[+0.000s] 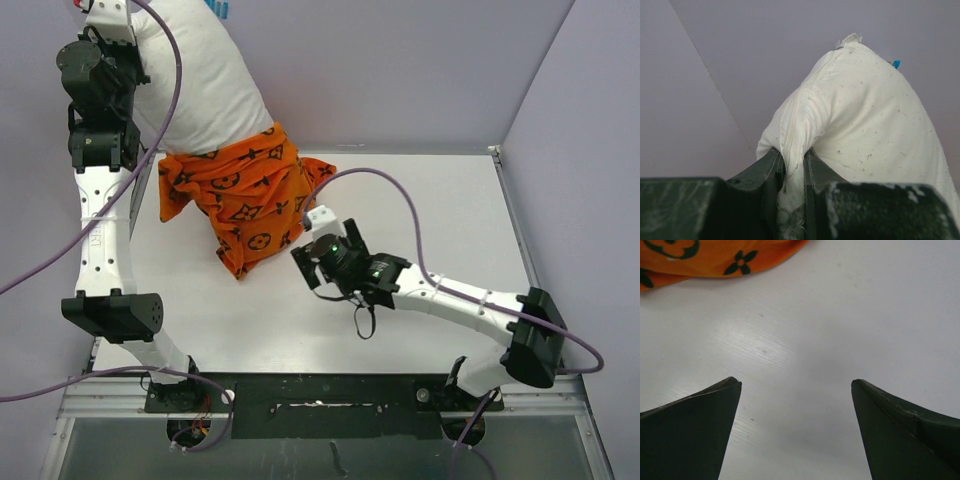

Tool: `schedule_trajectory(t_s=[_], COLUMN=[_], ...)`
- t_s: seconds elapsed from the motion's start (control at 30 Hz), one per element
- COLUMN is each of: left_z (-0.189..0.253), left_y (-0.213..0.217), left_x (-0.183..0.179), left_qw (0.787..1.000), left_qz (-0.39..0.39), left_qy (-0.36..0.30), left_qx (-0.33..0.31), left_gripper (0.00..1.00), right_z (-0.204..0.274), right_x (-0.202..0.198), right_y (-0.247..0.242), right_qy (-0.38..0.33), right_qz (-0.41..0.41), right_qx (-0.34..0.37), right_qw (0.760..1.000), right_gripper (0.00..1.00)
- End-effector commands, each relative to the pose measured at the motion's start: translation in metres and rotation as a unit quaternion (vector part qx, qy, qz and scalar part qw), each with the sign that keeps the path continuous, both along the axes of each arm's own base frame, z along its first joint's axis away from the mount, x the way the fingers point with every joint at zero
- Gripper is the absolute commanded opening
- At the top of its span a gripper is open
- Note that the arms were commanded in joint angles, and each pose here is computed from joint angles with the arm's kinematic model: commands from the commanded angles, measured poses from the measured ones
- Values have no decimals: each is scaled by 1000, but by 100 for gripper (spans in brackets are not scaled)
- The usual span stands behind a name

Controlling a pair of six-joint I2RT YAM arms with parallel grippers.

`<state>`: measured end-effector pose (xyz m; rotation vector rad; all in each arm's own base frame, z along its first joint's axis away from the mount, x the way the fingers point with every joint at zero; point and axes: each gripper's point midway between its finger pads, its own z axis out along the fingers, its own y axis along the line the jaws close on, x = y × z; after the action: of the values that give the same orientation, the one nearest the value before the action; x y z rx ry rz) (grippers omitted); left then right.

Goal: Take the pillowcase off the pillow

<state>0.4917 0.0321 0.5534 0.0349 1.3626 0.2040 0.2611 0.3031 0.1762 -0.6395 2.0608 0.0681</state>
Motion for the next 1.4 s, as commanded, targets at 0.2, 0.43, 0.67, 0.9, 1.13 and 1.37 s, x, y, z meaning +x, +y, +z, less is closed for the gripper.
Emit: schedule_trajectory(t_s=[0.2, 0.43, 0.67, 0.9, 1.13, 1.37], left_z=[63, 74, 82, 96, 102, 104], left_y=[-19, -21, -24, -28, -33, -42], left_x=[-65, -71, -77, -87, -94, -98], left_qw=[995, 994, 993, 992, 991, 991], left_qz=[-29, -35, -44, -53, -62, -69], left_qy=[-94, -100, -105, -112, -114, -112], left_qx=[-3, -2, -11, -14, -23, -27], left_gripper=[0, 0, 0, 0, 0, 0], right_z=[-41, -84, -107, -116, -104, -86], right_x=[-13, 24, 63, 74, 73, 69], right_y=[147, 181, 191, 213, 222, 219], right_qy=[-21, -14, -8, 2, 1, -65], right_qz=[40, 8, -17, -15, -49, -105], right_qx=[-21, -16, -10, 51, 122, 190], right_qw=[999, 1000, 1000, 999, 991, 974], right_gripper=[98, 98, 92, 87, 83, 81])
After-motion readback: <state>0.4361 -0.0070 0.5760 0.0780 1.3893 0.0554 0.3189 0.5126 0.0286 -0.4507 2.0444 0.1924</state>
